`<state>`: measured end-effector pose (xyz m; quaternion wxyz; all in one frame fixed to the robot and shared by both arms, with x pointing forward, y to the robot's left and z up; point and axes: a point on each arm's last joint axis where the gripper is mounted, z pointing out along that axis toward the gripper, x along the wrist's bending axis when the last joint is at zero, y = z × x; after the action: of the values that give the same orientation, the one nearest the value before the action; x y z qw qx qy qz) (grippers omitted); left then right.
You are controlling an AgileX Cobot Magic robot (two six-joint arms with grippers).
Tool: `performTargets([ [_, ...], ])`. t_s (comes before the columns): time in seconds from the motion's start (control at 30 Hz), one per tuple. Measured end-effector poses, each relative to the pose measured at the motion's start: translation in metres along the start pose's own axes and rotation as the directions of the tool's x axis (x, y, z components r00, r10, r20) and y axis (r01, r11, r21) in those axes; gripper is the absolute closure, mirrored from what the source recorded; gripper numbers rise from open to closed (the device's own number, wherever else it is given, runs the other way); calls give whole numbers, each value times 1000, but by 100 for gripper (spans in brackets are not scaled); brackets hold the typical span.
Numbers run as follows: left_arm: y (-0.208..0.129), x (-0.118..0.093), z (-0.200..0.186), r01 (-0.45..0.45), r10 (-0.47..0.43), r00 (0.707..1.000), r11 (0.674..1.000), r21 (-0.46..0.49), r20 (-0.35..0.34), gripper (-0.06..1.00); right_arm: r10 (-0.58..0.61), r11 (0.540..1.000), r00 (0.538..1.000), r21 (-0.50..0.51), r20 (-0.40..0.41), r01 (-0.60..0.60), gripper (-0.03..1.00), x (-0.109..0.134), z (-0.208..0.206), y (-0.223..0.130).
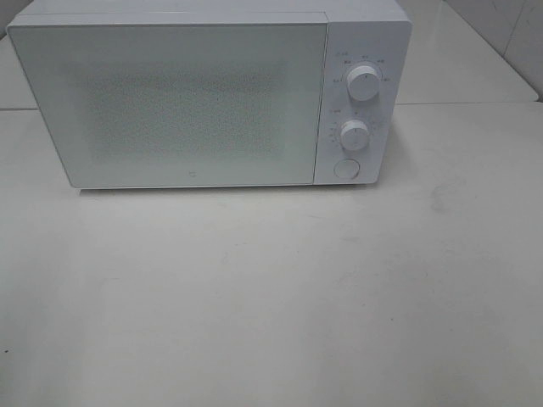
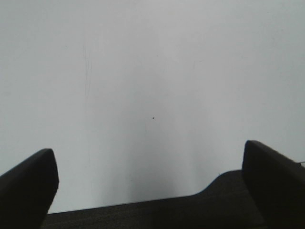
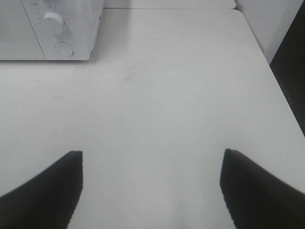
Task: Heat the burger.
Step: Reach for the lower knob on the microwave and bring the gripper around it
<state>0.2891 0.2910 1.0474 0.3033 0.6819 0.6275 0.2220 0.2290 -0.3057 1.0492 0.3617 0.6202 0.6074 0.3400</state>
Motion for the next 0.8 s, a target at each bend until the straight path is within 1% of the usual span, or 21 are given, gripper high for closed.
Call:
performTargets([
  [0.07, -4, 1, -7, 21, -22, 1000, 998, -58, -17, -5, 0, 1000, 1000, 0, 0, 0, 20, 0, 0, 0],
  [0.1, -4, 1, -7, 21, -22, 1000, 998, -58, -17, -5, 0, 1000, 1000, 0, 0, 0, 20, 0, 0, 0],
  [0.13, -8, 3, -14, 40, -44, 998, 994, -106, -36, -5, 0, 1000, 1000, 0, 0, 0, 20, 0, 0, 0],
  [0.17, -10, 3, -17, 49, -55, 997, 990, -135, -45, -5, 0, 1000, 1000, 0, 0, 0, 20, 0, 0, 0],
  [0.2, -10, 3, -17, 49, -55, 997, 990, -135, -45, -5, 0, 1000, 1000, 0, 0, 0, 20, 0, 0, 0],
  [0.23, -15, 3, -24, 63, -76, 995, 980, -190, -62, -5, 0, 1000, 1000, 0, 0, 0, 20, 0, 0, 0],
  [0.27, -18, 3, -27, 68, -85, 994, 973, -220, -72, -5, 0, 1000, 1000, 0, 0, 0, 20, 0, 0, 0],
  [0.3, -18, 3, -27, 68, -85, 994, 973, -220, -72, -5, 0, 1000, 1000, 0, 0, 0, 20, 0, 0, 0],
  [0.33, -24, 3, -34, 73, -100, 991, 958, -278, -84, -5, 0, 1000, 1000, 0, 0, 0, 20, 0, 0, 0],
  [0.37, -26, 2, -37, 75, -106, 990, 951, -299, -89, -5, 0, 1000, 1000, 0, 0, 0, 20, 0, 0, 0],
  [0.4, -26, 2, -37, 75, -106, 990, 951, -299, -89, -5, 0, 1000, 1000, 0, 0, 0, 20, 0, 0, 0],
  [0.43, -32, 2, -42, 73, -112, 989, 935, -347, -94, -5, 0, 1000, 1000, 0, 0, 0, 20, 0, 0, 0],
  [0.47, -34, 1, -44, 71, -113, 989, 927, -367, -95, -5, 0, 1000, 1000, 0, 0, 0, 20, 0, 0, 0],
  [0.8, -34, 1, -44, 71, -113, 989, 927, -369, -95, -5, 0, 1000, 1000, 0, 0, 0, 20, 0, 0, 0],
])
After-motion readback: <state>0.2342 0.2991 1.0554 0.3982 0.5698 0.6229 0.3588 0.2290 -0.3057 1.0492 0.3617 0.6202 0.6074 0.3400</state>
